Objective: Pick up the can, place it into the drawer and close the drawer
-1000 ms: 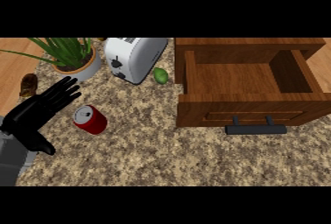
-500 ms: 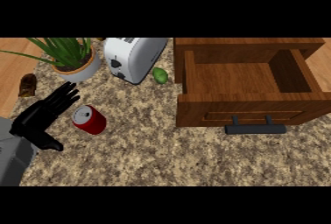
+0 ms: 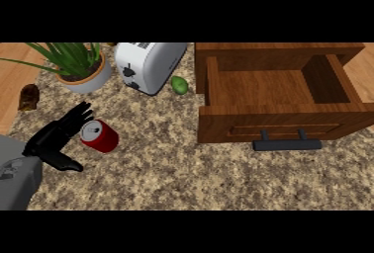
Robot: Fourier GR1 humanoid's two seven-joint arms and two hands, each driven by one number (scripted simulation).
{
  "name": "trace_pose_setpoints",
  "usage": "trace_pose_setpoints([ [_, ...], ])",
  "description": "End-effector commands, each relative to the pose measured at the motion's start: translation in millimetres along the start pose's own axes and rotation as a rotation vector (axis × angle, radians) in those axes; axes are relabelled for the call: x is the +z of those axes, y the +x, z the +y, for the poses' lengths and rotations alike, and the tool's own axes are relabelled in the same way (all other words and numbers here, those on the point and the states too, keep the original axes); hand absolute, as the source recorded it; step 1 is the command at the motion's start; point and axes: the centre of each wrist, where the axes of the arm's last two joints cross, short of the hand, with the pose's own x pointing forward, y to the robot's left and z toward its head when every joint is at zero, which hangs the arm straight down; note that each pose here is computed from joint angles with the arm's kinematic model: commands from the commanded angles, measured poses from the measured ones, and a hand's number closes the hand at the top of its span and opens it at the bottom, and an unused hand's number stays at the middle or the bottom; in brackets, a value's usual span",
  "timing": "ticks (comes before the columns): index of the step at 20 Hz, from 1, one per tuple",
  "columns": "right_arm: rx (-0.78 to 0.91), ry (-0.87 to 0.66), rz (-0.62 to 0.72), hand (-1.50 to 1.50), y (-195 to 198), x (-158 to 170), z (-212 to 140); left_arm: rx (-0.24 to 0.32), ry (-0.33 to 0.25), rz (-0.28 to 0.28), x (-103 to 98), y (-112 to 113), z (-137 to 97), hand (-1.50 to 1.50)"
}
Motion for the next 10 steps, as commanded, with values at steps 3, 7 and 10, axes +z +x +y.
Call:
trace_pose_setpoints([
  [3,-0.006,-0.009,-0.011,-1.50,3,-1,-10,0.054,-0.017,-0.014,4,-17,1,-1.50],
  [7,-0.010,0.003,-0.003,-1.50,-5,0,-9,0.062,-0.051,0.013,6,-15,6,-1.50],
  [10,-0.020,0.003,-0.034,-1.50,6,-1,-17,0.083,-0.037,-0.009,8,-44,-16,-1.50],
])
